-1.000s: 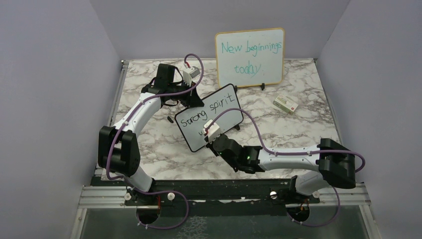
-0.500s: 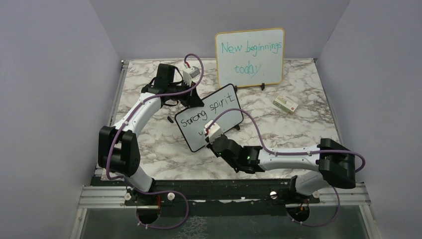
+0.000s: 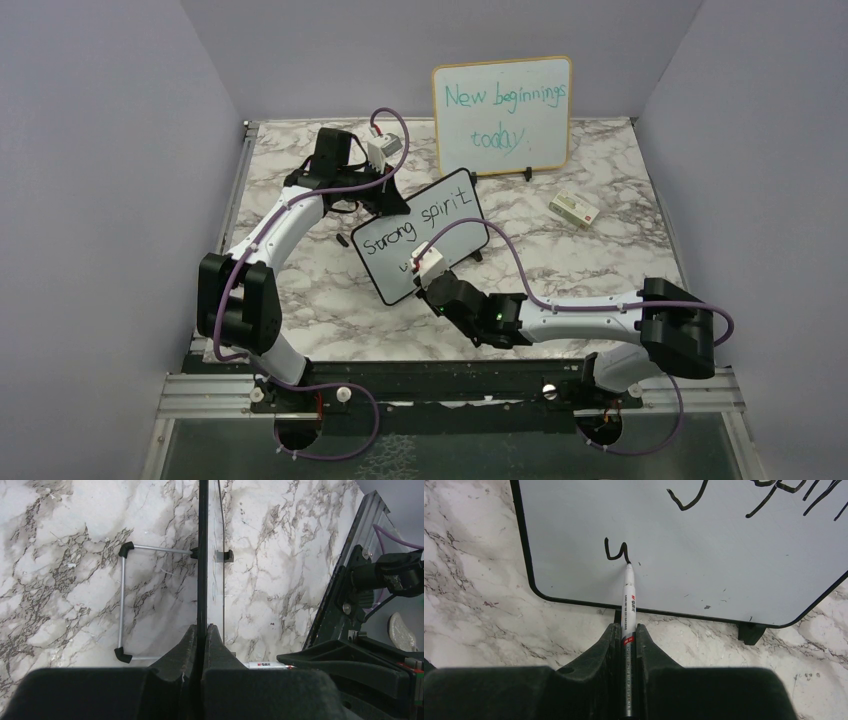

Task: Write a sentence on the whiteboard

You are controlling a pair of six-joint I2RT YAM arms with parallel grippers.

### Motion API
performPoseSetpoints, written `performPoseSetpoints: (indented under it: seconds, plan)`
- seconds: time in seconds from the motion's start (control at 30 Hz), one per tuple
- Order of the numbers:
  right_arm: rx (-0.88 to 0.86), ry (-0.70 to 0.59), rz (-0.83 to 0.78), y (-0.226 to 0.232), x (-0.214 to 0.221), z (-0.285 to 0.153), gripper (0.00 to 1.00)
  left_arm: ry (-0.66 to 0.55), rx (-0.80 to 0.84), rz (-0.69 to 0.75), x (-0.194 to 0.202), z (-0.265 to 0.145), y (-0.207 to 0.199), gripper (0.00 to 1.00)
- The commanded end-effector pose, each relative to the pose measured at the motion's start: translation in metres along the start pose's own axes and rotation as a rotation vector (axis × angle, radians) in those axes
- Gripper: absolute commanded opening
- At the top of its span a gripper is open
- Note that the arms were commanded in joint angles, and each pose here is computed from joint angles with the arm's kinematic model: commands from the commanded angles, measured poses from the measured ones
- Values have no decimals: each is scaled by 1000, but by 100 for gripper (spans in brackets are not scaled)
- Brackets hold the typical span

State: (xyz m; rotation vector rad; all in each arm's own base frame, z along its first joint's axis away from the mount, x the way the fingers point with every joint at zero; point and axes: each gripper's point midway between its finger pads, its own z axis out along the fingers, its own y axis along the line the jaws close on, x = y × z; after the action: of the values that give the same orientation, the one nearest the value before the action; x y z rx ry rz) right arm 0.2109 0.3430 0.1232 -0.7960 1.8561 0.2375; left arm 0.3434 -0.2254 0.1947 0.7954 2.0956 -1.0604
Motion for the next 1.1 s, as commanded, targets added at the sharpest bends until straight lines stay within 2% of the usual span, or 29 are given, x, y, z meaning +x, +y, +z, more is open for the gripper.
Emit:
performPoseSetpoints:
  seconds: [0.0, 0.67, 1.07]
  plan:
    - [54, -36, -4, -8, -11, 4, 0, 76, -54, -21, 27, 5, 11, 0]
    - [74, -111, 1, -9, -37, 7, 0, 76, -51, -19, 27, 5, 11, 0]
    - [50, -98, 24, -13, -31, -6, 0, 78, -59, -19, 28, 5, 12, 0]
